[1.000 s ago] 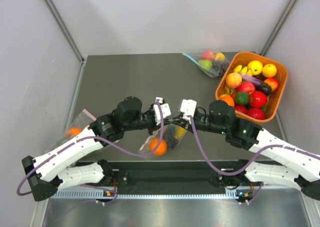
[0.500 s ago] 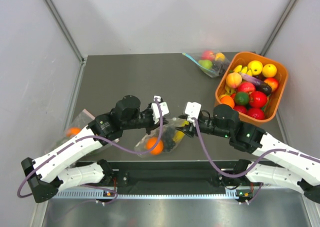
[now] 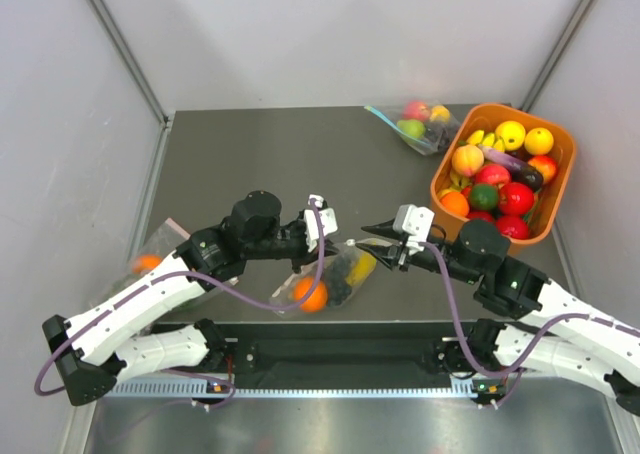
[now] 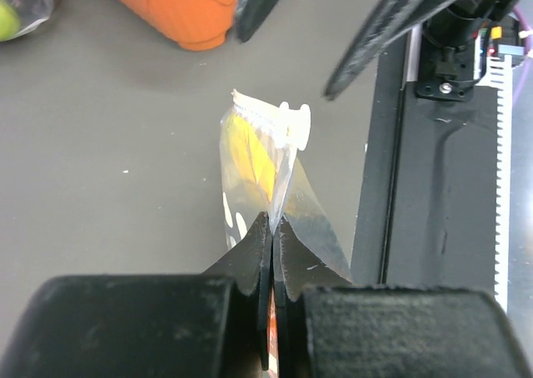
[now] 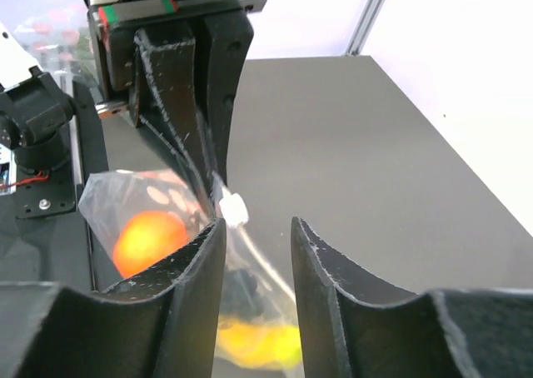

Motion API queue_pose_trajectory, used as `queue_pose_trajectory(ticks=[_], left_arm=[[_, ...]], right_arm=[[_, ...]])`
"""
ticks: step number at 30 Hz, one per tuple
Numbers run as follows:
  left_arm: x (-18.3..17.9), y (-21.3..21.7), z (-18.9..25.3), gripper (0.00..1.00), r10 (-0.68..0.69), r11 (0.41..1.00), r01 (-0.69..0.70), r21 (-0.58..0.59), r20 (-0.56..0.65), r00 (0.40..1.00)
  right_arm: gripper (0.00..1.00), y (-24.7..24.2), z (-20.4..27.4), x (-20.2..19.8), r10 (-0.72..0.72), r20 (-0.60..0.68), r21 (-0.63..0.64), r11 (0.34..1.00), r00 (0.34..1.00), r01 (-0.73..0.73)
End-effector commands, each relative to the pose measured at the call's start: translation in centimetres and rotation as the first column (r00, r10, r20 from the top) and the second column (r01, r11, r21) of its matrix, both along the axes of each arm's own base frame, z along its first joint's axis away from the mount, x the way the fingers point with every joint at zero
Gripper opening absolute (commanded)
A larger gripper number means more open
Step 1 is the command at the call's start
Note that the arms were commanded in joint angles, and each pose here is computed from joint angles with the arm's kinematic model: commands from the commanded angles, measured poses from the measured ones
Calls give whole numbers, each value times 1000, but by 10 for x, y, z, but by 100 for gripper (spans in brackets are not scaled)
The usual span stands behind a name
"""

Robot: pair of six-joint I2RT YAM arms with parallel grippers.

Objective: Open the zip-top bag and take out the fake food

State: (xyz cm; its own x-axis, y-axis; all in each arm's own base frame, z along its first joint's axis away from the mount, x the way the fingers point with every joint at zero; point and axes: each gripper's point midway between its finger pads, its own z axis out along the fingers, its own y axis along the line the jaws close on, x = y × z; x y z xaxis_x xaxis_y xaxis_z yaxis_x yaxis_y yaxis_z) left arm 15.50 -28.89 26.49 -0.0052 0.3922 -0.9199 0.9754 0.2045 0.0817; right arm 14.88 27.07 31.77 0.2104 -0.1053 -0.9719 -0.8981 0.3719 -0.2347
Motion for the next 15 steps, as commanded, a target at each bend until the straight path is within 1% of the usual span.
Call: queue_pose_trajectory(ticks=[1,5,10,13,15], left_arm=[[-5,-6,15,0,-53,998,54,-44,23,998],[-5,-5,15,0,-47,998,48,-41,25,999],[-4,-4,13,0,-44,998,45,-35,25,999],[-4,-4,13,0,-45,998,46,-36,23,999],[-4,-4,13,0,-43,998,44,-35,25,999]], right_arm=[[35,10,25,5,19,55,66,998,998,-22],[34,21,23,2,68,52,43,997,996,-71],[33,24,23,-1,93,47,35,995,995,-95],[29,23,24,-1,87,53,37,995,995,-89],[25,22,26,-1,87,57,40,995,995,-89]])
